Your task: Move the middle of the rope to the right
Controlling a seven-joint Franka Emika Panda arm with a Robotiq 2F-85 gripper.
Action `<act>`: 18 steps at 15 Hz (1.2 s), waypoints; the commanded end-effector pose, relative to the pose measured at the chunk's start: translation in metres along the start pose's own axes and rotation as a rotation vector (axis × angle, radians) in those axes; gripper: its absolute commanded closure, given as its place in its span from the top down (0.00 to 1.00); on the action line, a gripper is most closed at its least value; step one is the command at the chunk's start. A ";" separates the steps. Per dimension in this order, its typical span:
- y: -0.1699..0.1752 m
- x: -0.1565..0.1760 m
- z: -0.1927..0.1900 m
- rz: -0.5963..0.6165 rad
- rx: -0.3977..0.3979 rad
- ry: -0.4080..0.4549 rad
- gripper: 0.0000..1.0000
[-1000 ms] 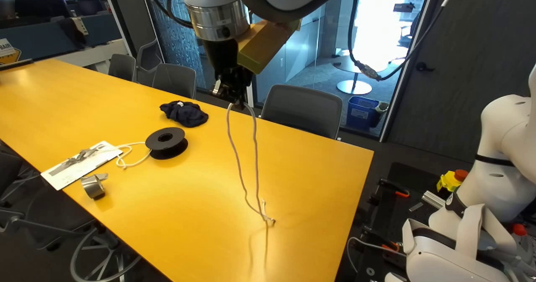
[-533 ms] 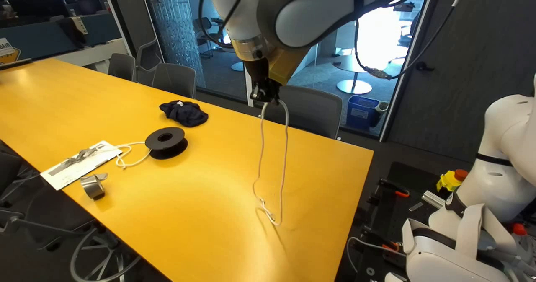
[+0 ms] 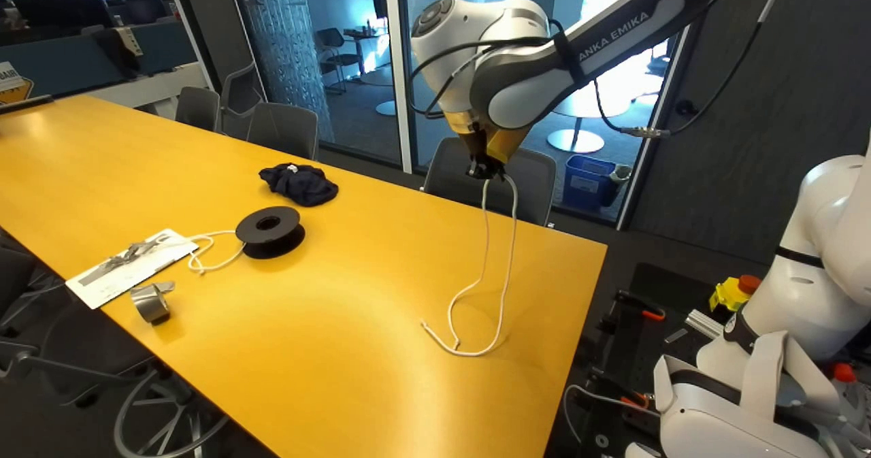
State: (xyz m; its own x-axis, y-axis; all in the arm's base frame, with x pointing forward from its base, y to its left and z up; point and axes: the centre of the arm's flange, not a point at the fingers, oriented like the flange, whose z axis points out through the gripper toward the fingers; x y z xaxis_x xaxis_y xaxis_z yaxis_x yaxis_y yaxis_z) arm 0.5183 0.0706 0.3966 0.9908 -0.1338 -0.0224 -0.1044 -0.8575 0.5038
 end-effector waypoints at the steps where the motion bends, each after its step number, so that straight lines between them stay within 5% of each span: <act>1: 0.028 -0.003 0.049 0.021 0.015 0.001 0.01; 13: 0.052 0.031 0.220 0.000 0.196 -0.109 0.01; 18: 0.060 0.037 0.280 0.036 0.159 -0.185 0.01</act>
State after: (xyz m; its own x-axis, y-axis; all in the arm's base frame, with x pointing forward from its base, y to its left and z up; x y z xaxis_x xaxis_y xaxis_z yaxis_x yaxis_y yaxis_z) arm 0.5101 -0.1058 0.2020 0.9608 -0.2254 -0.1613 -0.1574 -0.9227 0.3518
